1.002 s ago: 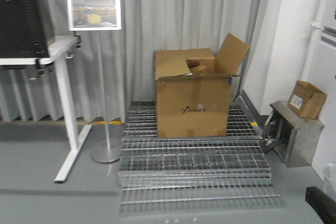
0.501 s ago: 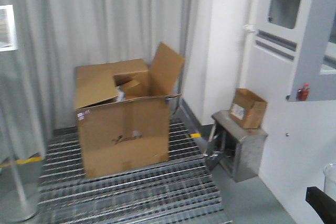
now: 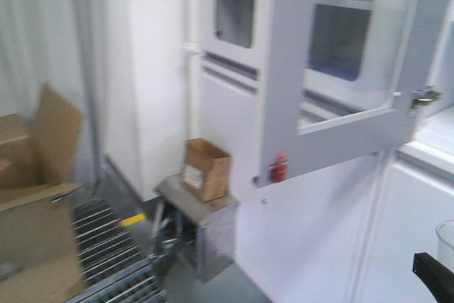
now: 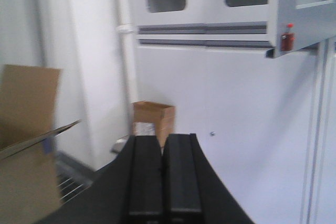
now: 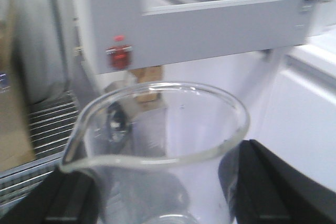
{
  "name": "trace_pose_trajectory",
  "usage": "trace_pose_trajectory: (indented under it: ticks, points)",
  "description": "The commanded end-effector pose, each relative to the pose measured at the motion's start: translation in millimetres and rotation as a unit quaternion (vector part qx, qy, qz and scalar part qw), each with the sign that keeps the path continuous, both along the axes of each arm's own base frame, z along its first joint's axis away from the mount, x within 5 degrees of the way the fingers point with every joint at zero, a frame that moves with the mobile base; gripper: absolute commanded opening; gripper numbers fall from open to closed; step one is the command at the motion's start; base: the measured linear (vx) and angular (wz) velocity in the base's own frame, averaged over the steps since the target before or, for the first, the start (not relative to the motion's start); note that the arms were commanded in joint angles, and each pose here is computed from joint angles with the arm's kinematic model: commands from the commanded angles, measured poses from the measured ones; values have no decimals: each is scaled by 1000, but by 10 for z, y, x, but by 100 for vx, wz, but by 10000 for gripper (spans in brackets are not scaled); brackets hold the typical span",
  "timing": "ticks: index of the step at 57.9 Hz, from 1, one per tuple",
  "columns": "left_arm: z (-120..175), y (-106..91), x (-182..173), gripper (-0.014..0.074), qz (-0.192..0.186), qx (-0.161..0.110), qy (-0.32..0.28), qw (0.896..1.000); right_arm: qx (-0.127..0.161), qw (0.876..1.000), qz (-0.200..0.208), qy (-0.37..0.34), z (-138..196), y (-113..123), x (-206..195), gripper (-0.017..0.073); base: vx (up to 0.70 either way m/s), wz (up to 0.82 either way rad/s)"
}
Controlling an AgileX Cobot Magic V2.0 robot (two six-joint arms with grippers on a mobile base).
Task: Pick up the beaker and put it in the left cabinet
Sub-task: 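Drive with the beaker held to the open white cabinet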
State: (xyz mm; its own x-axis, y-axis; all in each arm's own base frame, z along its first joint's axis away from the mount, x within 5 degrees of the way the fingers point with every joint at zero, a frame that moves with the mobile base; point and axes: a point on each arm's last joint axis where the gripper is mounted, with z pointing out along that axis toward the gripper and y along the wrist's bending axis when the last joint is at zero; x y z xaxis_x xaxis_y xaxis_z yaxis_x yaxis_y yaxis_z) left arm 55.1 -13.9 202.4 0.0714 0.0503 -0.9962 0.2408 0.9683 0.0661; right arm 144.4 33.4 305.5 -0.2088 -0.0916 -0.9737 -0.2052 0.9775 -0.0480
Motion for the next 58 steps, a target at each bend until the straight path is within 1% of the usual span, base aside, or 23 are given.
trace_pose_trajectory:
  ticks: [1,27,58]
  points:
    - [31,3,-15,1,-2,-16,-40,999,7,999,20,-46,163,34,-1,-4,43,-75]
    - [31,3,-15,1,-2,-16,-40,999,7,999,20,-46,163,34,-1,-4,32,-84]
    - [31,3,-15,1,-2,-16,-40,999,7,999,20,-46,163,34,-1,-4,22,-57]
